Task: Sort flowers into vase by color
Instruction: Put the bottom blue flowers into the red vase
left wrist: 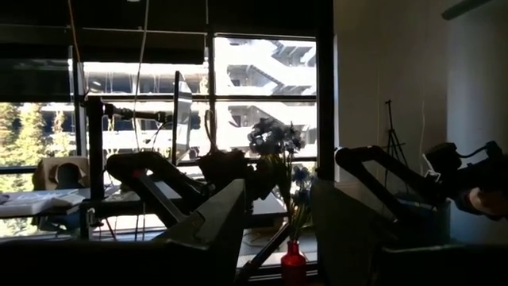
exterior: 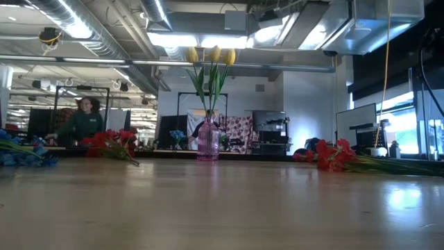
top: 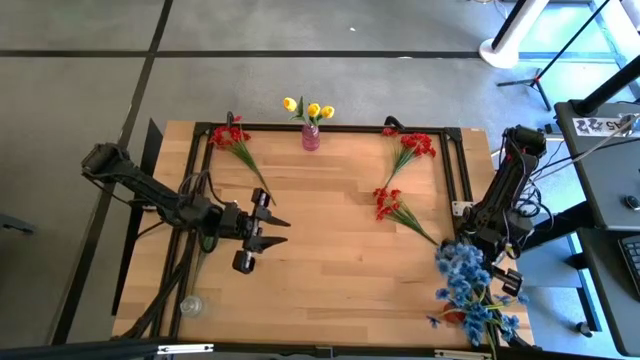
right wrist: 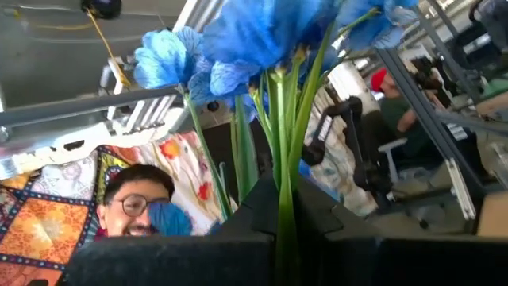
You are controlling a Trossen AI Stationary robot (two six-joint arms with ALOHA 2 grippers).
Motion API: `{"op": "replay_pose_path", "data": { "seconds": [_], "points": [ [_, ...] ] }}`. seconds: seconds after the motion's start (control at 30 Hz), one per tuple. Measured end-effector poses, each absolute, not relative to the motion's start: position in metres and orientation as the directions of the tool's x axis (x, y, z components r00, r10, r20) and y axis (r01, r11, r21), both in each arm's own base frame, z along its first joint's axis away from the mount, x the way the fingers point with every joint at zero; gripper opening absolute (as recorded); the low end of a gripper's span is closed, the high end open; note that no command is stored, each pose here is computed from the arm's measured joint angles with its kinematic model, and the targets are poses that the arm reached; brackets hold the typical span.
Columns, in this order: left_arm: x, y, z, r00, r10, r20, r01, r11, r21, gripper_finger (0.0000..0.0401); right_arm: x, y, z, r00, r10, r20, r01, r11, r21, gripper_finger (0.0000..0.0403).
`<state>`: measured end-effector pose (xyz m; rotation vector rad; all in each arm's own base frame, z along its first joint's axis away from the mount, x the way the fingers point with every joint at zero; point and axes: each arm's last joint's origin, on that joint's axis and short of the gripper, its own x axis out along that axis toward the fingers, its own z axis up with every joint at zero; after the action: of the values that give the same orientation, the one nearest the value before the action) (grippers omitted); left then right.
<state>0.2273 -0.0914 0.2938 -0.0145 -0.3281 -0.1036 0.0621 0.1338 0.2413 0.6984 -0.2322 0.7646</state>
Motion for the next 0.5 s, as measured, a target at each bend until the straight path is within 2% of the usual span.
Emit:
{"op": "replay_pose_path", "data": {
  "seconds": [0.5],
  "points": [
    [0.2273, -0.0916, 0.2935, 0.942, -0.101, 0.320, 0.105, 0.994, 0.003, 0.0140, 0.0616, 0.1404, 0.2322, 0.651, 0.668, 0.361, -0.757, 0.533, 0.379, 0.0008]
  ]
}}
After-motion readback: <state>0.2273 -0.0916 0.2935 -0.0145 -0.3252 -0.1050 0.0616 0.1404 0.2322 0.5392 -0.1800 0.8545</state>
